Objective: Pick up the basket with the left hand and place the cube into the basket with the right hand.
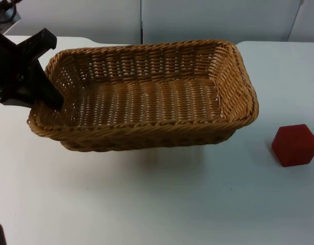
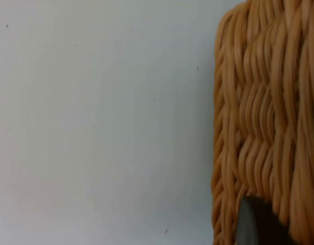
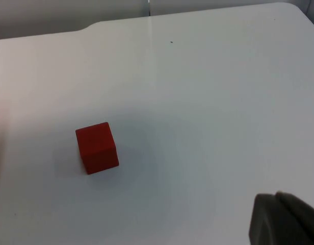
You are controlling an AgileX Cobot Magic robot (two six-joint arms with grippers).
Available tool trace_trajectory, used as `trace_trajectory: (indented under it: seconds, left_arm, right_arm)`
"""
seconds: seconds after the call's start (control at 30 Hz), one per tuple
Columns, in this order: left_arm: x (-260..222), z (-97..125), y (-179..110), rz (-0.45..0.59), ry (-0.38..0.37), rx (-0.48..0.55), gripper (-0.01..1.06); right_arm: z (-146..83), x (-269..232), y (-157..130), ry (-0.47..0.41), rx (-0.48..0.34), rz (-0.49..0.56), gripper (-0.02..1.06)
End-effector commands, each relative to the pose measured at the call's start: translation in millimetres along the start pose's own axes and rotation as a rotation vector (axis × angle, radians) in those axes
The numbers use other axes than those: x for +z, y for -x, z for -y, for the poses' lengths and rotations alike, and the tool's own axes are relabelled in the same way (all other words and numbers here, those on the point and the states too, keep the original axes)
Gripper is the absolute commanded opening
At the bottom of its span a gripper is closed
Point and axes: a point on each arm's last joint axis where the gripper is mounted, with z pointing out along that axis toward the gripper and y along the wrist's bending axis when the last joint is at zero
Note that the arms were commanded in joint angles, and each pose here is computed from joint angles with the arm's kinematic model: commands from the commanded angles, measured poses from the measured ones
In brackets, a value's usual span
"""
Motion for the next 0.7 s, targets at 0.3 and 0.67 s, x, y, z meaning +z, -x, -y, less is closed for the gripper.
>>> trace_trajectory:
  seconds: [0.3,0.67]
  left_arm:
    - [-4.1,6.7,1.7,0.011,-0.039,-0.016,0.00]
    - [-4.1,6.7,1.7,0.011,-0.039,-0.012,0.00]
  right_arm:
    - [-0.4,1.4,-1.0,0.007,-0.007,0.002,0.00]
    - [-0.4,1.4,-1.0,0.007,-0.007,0.002,0.00]
